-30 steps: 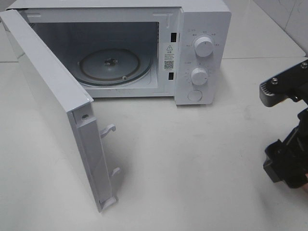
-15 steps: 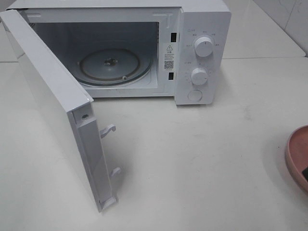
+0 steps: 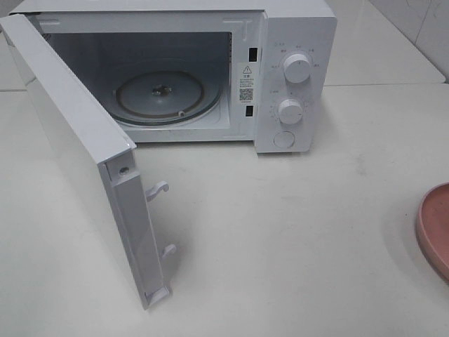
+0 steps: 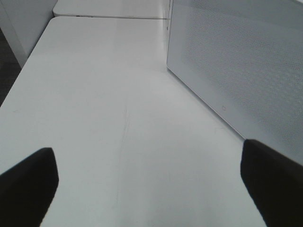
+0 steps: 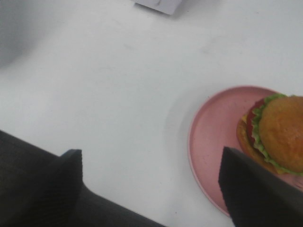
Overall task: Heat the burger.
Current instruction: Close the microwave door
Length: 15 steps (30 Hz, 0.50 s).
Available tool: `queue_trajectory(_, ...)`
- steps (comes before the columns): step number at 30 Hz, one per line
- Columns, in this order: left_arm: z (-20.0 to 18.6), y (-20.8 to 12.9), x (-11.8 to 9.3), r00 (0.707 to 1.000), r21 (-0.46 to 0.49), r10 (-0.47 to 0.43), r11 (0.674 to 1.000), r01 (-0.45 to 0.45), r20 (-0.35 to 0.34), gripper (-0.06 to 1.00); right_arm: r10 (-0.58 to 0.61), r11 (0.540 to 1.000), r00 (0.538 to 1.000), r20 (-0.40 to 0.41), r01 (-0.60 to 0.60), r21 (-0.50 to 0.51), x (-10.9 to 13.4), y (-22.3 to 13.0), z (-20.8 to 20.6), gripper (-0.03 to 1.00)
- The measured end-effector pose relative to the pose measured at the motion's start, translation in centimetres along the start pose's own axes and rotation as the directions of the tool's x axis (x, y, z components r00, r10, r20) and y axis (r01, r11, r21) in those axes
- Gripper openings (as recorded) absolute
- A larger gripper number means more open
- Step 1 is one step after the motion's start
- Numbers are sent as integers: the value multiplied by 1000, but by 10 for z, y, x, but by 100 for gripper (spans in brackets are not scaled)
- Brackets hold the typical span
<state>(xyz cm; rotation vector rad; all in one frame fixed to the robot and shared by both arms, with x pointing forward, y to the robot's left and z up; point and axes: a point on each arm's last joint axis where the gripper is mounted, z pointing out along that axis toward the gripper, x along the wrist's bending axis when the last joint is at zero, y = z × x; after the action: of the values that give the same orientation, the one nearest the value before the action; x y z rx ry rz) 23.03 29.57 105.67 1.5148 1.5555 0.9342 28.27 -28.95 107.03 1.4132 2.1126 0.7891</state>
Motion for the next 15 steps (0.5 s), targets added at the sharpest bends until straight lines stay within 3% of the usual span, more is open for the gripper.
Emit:
queue_trajectory(6, 0, 0, 0, 1000, 0, 0, 1000, 0, 0, 97, 86, 996, 995, 53, -85, -26, -2, -20, 1, 77)
queue_trajectory(10, 0, 0, 0, 1000, 0, 0, 1000, 0, 0, 97, 176, 980, 979, 98, -165, -115, -2, -35, -3, 77)
queue_trajectory(15, 0, 0, 0, 1000, 0, 0, 1000, 0, 0, 97, 209, 966, 969, 135, -183, -181, -1, -42, -10, 77)
